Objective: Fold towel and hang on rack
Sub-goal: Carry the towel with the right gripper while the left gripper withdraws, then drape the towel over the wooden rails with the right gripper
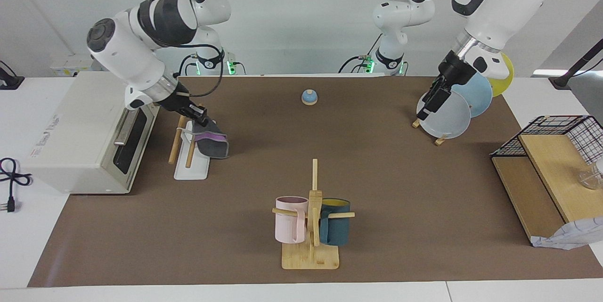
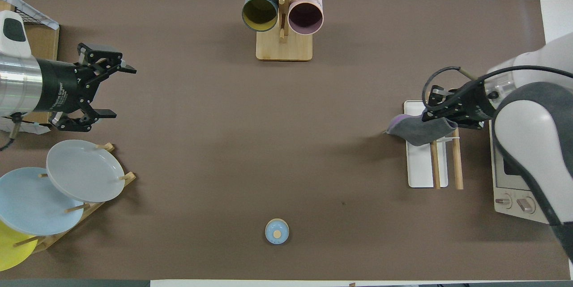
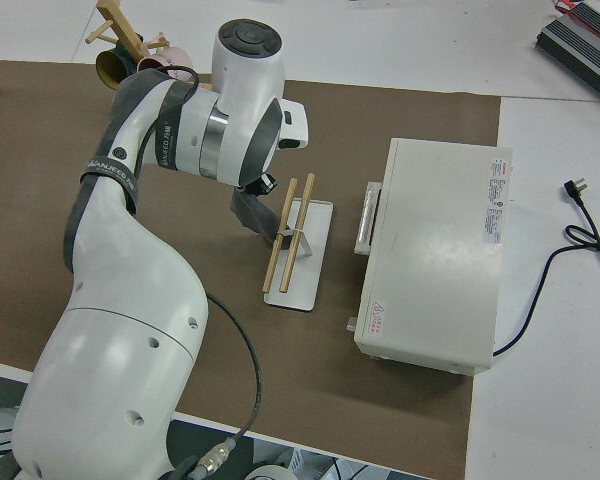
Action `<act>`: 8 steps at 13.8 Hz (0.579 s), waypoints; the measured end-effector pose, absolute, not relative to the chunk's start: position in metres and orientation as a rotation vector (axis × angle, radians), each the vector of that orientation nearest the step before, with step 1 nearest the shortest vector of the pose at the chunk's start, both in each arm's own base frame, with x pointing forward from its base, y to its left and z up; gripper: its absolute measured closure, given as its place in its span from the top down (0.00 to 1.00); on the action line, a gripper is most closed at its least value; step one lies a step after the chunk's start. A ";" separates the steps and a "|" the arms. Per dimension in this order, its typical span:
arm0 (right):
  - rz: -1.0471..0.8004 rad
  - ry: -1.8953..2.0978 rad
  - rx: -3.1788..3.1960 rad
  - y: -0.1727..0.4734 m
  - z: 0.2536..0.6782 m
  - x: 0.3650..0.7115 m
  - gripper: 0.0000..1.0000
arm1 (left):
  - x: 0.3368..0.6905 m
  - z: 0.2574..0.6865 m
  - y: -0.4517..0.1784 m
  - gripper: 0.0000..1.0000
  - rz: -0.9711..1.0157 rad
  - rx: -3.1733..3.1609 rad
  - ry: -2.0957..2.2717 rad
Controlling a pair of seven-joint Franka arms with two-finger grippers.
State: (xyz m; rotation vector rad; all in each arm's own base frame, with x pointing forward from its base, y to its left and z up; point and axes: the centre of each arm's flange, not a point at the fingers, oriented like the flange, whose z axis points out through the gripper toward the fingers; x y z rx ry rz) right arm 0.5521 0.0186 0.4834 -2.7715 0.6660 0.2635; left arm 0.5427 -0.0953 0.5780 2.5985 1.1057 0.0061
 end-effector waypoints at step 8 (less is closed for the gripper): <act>0.271 0.263 -3.045 -0.038 0.473 0.533 0.02 | 0.538 0.604 -0.077 1.00 0.154 3.110 0.295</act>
